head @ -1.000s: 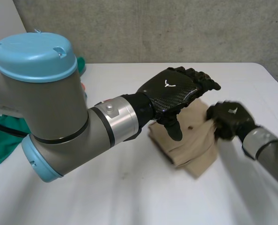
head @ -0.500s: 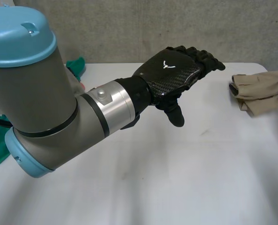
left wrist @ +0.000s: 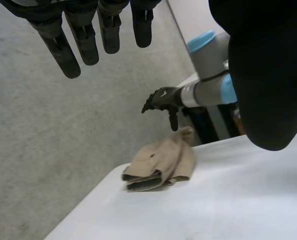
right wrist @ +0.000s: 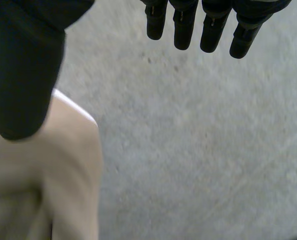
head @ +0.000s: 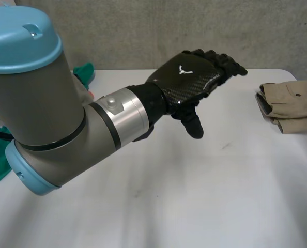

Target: Fold the laundry.

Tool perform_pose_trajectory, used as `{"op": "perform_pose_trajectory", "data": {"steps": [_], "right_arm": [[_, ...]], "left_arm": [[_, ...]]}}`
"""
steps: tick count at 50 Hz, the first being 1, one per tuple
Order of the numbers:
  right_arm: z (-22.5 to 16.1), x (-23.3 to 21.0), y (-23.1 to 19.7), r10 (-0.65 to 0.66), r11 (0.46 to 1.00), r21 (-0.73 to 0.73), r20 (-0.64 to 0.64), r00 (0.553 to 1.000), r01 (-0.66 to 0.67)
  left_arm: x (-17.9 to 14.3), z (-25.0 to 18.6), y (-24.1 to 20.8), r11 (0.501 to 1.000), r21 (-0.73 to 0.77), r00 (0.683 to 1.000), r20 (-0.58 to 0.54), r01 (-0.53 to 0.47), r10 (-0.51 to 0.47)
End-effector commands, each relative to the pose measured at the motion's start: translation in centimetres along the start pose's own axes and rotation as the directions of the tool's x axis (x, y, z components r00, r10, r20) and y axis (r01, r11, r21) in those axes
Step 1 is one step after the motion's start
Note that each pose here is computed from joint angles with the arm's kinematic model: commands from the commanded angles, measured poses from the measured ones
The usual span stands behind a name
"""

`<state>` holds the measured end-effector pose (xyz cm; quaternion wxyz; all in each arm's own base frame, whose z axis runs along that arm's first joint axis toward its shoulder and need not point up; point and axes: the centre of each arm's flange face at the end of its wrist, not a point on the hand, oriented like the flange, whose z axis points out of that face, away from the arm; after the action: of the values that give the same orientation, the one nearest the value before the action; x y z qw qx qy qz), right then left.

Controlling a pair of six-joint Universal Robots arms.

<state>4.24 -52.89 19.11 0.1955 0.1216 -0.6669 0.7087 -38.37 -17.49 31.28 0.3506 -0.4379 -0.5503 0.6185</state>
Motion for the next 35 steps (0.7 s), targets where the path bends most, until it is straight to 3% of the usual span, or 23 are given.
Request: {"op": "perform_pose_trajectory", "data": {"steps": [1,4,5,7,8,9,12,15,16,18,19,21,24,27,32,34,35], "right_arm": [[-7.5,-3.5,-6.9,-0.053,0.950,0.313,0.174,0.983,-0.004],[-11.4,-5.6,-7.1,-0.078,0.944,0.329,0.312,0.947,-0.030],[-12.4,-6.2,-7.1,-0.080,0.945,0.325,0.352,0.932,-0.041],[-14.5,-7.0,-7.5,-0.084,0.947,0.316,0.425,0.901,-0.061],[-16.8,-7.8,-8.2,-0.087,0.951,0.300,0.496,0.864,-0.077],[-17.7,-8.1,-8.4,-0.088,0.954,0.290,0.522,0.848,-0.080],[-21.0,-9.5,-7.8,-0.081,0.982,0.184,0.623,0.778,-0.046],[-23.2,-10.0,-6.9,-0.099,0.994,0.100,0.685,0.722,0.041],[-23.7,-10.1,-6.6,-0.107,0.994,0.081,0.701,0.705,0.071],[-24.5,-10.2,-6.2,-0.129,0.991,0.067,0.723,0.679,0.117],[-25.3,-10.3,-5.9,-0.138,0.987,0.052,0.752,0.645,0.152],[-25.7,-10.4,-5.8,-0.148,0.984,0.049,0.766,0.626,0.173],[-26.2,-10.6,-5.6,-0.157,0.980,0.047,0.776,0.611,0.192],[-26.4,-10.8,-5.6,-0.153,0.981,0.044,0.780,0.606,0.191],[-26.4,-10.8,-5.4,-0.127,0.984,0.023,0.778,0.615,0.174],[-26.2,-10.7,-5.5,-0.108,0.988,0.013,0.770,0.629,0.154],[-26.1,-10.6,-5.7,-0.101,0.989,0.010,0.763,0.639,0.144]], "left_arm": [[-3.6,0.0,-0.9,0.998,0.038,0.976,0.214,-0.049,0.040],[-6.9,-0.4,-1.4,0.994,0.058,0.924,0.378,-0.094,0.065],[-9.8,-1.0,-1.5,0.990,0.051,0.868,0.488,-0.130,0.088],[-13.0,-1.9,-1.0,0.987,0.014,0.798,0.590,-0.163,0.123],[-14.6,-2.5,-0.8,0.983,-0.009,0.762,0.630,-0.181,0.147],[-17.7,-3.7,-0.2,0.975,-0.073,0.689,0.696,-0.211,0.202],[-22.9,-5.2,3.5,0.935,-0.254,0.586,0.729,-0.247,0.353],[-26.2,-6.0,6.6,0.889,-0.377,0.529,0.714,-0.261,0.458],[-28.3,-6.4,8.5,0.857,-0.435,0.495,0.699,-0.277,0.516],[-30.1,-6.6,11.0,0.820,-0.489,0.480,0.666,-0.296,0.571],[-30.9,-6.6,12.4,0.804,-0.510,0.482,0.646,-0.305,0.592],[-32.5,-6.7,15.7,0.777,-0.532,0.511,0.589,-0.337,0.626],[-34.2,-7.2,19.0,0.774,-0.519,0.547,0.555,-0.362,0.627],[-35.5,-7.5,21.0,0.773,-0.516,0.545,0.553,-0.369,0.629],[-35.2,-6.4,20.9,0.794,-0.463,0.542,0.581,-0.393,0.607],[-34.3,-5.5,19.4,0.818,-0.413,0.554,0.602,-0.400,0.574],[-33.0,-4.6,16.2,0.846,-0.339,0.565,0.634,-0.412,0.529]]}}
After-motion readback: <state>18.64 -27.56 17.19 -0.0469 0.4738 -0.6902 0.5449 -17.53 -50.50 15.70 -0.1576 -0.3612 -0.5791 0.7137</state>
